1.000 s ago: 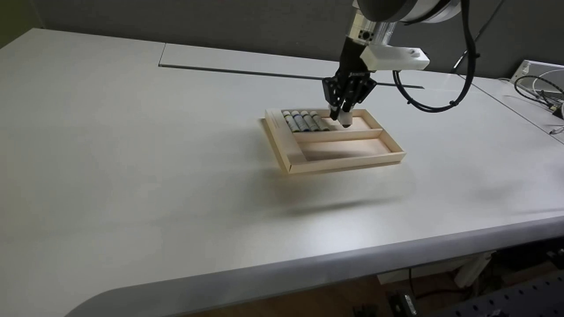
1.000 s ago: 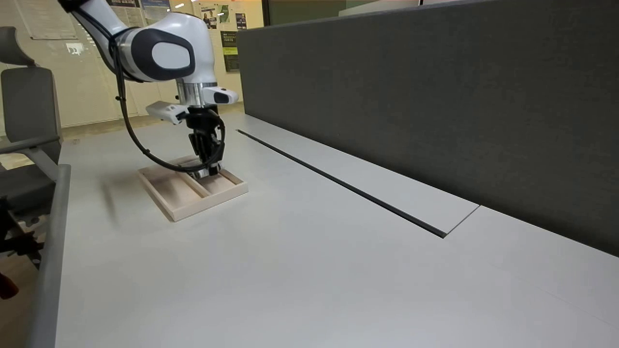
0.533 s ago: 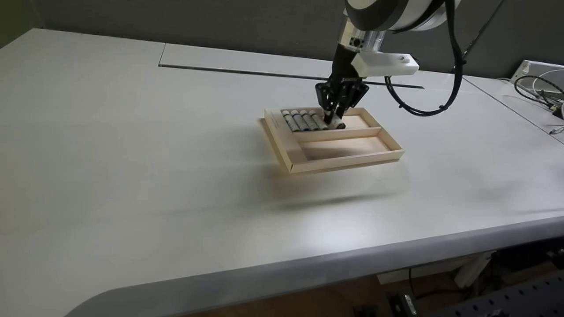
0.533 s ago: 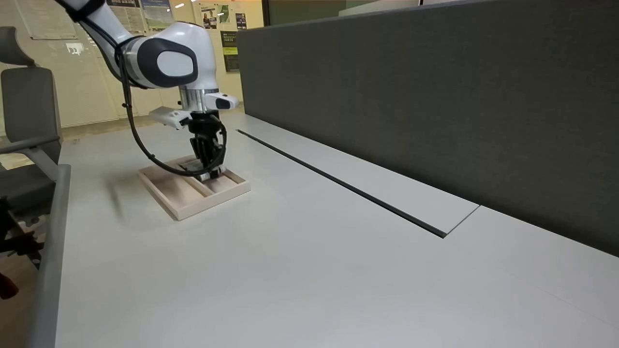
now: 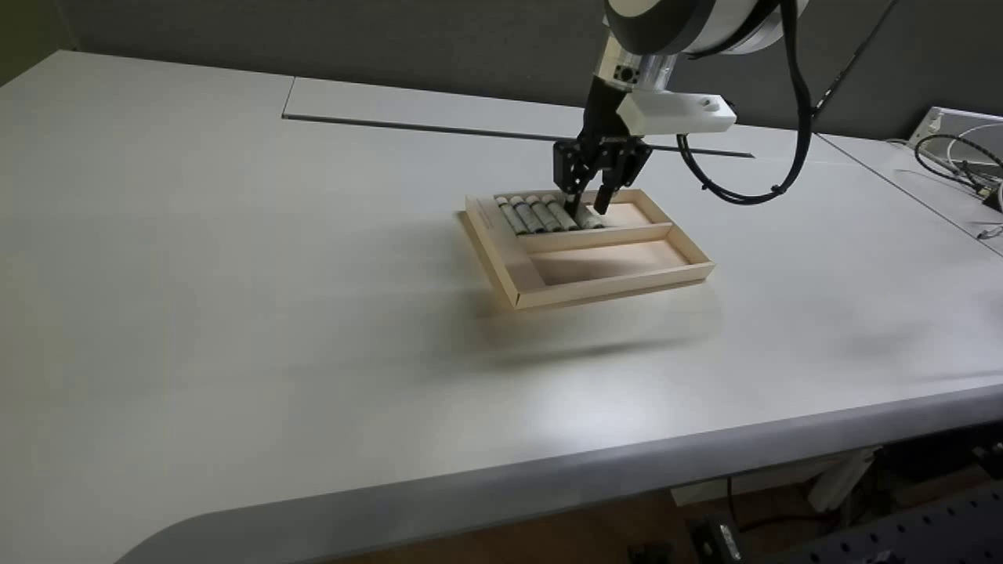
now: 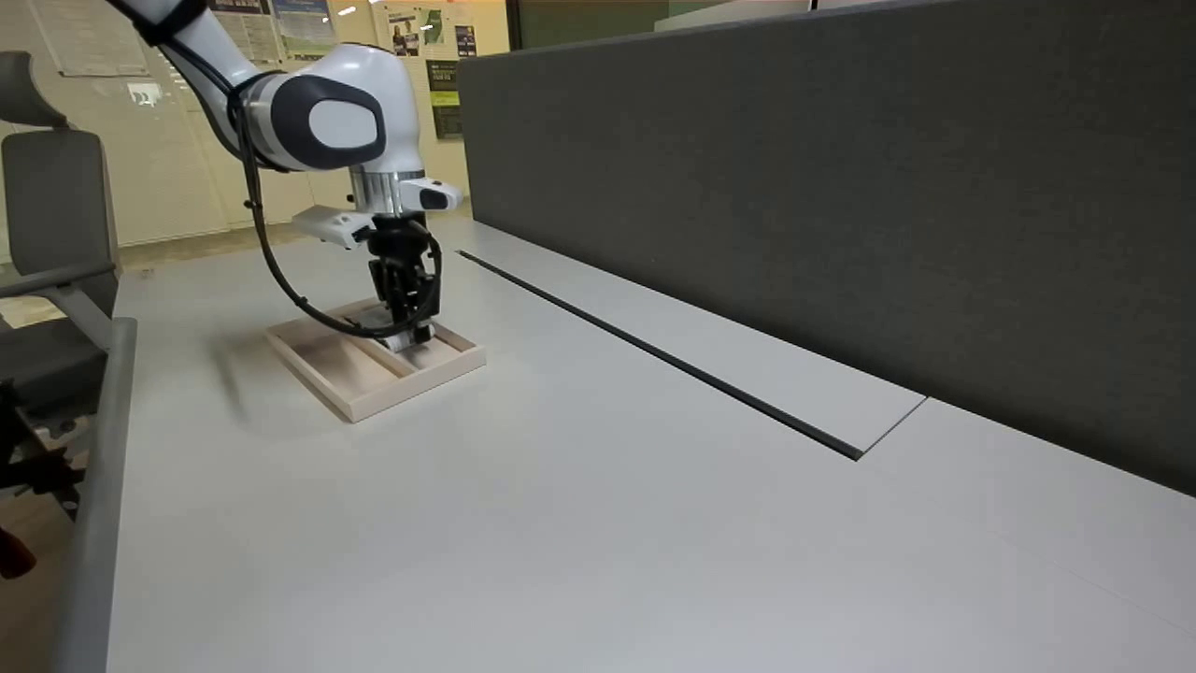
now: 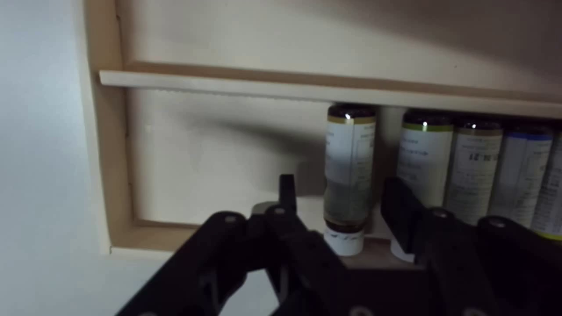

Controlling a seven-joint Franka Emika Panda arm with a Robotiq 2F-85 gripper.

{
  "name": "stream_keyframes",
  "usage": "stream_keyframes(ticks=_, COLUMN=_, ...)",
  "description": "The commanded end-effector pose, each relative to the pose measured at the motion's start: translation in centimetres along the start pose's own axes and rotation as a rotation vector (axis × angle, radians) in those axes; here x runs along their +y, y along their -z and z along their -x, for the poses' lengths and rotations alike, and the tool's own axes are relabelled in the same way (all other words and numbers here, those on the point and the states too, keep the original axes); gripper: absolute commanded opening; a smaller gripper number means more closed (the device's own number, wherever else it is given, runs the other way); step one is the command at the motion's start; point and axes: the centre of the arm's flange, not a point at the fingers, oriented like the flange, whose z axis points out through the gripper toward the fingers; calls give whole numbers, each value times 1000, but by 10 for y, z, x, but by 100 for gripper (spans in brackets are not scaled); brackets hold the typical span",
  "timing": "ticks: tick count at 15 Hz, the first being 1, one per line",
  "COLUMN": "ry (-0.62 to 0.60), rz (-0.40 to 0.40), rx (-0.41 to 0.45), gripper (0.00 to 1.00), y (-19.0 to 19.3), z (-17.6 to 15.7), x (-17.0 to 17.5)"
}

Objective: Move the bottle from the lower compartment to the upper compartment of the tray

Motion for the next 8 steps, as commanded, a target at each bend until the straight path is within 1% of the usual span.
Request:
stream_keyframes(ticks=1, ry=-25, rz=19, rx=33, gripper=86, y=26, z=-3, x=-2)
stream_keyframes(ticks=2, ry=-25, rz=19, rx=41, gripper=92, y=31, z=-3, x=-1)
stream_keyframes(ticks=3, ry=-27, rz=18, rx=48, gripper=48, y=37, z=-2, x=0)
stream_keyframes(ticks=4, ry=-31, rz=15, rx=53, gripper=53, y=42, z=0, x=3)
stream_keyframes(ticks=5, ry=-36, rz=13, rx=57, gripper=53, y=46, z=0, x=5)
stream_keyframes(ticks=8, ry=-54, rz=17, rx=64, gripper=33, y=48, z=3, x=15)
